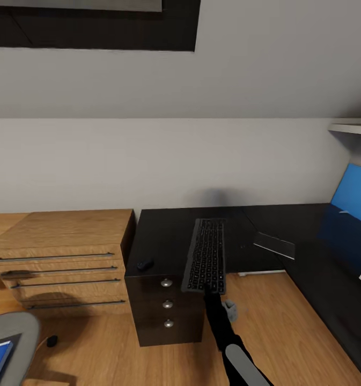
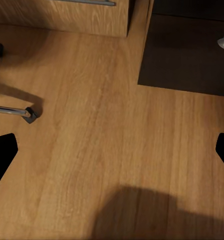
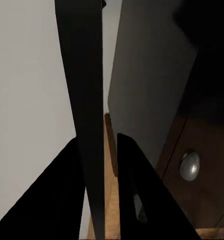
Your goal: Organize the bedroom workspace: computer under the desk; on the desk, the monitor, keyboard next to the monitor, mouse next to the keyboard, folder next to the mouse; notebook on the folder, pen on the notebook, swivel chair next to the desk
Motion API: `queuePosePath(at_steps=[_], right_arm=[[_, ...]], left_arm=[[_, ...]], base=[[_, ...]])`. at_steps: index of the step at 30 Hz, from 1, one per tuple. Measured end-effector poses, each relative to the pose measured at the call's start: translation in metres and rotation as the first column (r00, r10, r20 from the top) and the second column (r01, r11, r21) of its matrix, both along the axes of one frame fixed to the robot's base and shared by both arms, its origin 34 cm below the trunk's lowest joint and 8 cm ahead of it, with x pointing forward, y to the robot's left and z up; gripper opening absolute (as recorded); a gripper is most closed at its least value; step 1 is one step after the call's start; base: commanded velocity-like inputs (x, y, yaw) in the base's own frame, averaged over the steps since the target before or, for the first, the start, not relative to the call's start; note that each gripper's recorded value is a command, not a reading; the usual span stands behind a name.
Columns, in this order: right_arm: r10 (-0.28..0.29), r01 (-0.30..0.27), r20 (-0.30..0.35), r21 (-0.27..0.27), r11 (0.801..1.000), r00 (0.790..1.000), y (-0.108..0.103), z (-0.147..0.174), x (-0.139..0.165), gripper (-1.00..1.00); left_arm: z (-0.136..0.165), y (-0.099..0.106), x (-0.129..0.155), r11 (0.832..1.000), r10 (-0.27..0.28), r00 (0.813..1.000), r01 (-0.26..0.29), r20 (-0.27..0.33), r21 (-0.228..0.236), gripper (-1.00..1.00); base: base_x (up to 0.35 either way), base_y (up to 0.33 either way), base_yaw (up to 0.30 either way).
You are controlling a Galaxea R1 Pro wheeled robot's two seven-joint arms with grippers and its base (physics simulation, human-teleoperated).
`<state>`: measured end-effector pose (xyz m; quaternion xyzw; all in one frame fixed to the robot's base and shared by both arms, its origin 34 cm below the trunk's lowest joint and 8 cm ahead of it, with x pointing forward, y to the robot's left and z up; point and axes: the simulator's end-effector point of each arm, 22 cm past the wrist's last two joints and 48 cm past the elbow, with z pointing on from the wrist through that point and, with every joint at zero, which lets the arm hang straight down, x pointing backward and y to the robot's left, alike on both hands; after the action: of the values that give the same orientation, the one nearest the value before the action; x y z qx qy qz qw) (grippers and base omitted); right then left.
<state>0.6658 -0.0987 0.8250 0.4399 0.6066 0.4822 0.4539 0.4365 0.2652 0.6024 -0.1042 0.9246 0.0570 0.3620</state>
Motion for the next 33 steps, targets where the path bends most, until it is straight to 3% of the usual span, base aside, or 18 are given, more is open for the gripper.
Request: queuePosePath(at_steps=[5, 9, 20, 26, 33], right_arm=[[0.14, -0.139, -0.022, 0.046, 0.989, 0.99, 0.029, -0.003, -0.009, -1.0], [0.184, -0.183, -0.016, 0.06, 0.981, 0.983, 0.038, -0.001, -0.012, -1.0], [0.194, -0.193, -0.007, 0.063, 0.979, 0.981, 0.044, 0.001, -0.013, -1.0], [0.154, -0.154, -0.005, 0.046, 0.987, 0.988, 0.037, 0.002, -0.01, -1.0], [0.146, -0.146, 0.006, 0.045, 0.988, 0.989, 0.036, 0.007, -0.009, -1.0]], left_arm=[[0.0, 0.0, 0.0, 1.0, 0.0, 1.0, 0.0, -0.001, 0.0, 1.0], [0.0, 0.0, 0.0, 1.0, 0.0, 1.0, 0.0, -0.001, 0.0, 1.0], [-0.002, -0.001, -0.003, 1.0, -0.001, 1.0, 0.001, -0.008, -0.001, 1.0], [-0.001, -0.002, -0.002, 1.0, -0.002, 1.0, 0.002, -0.003, -0.002, 1.0], [0.001, -0.002, 0.0, 1.0, -0.002, 1.0, 0.002, 0.005, -0.002, 1.0]], base=[[-0.001, 0.002, 0.0], [0.0, 0.0, 0.0], [0.0, 0.0, 0.0], [0.0, 0.0, 0.077], [0.0, 0.0, 0.159]])
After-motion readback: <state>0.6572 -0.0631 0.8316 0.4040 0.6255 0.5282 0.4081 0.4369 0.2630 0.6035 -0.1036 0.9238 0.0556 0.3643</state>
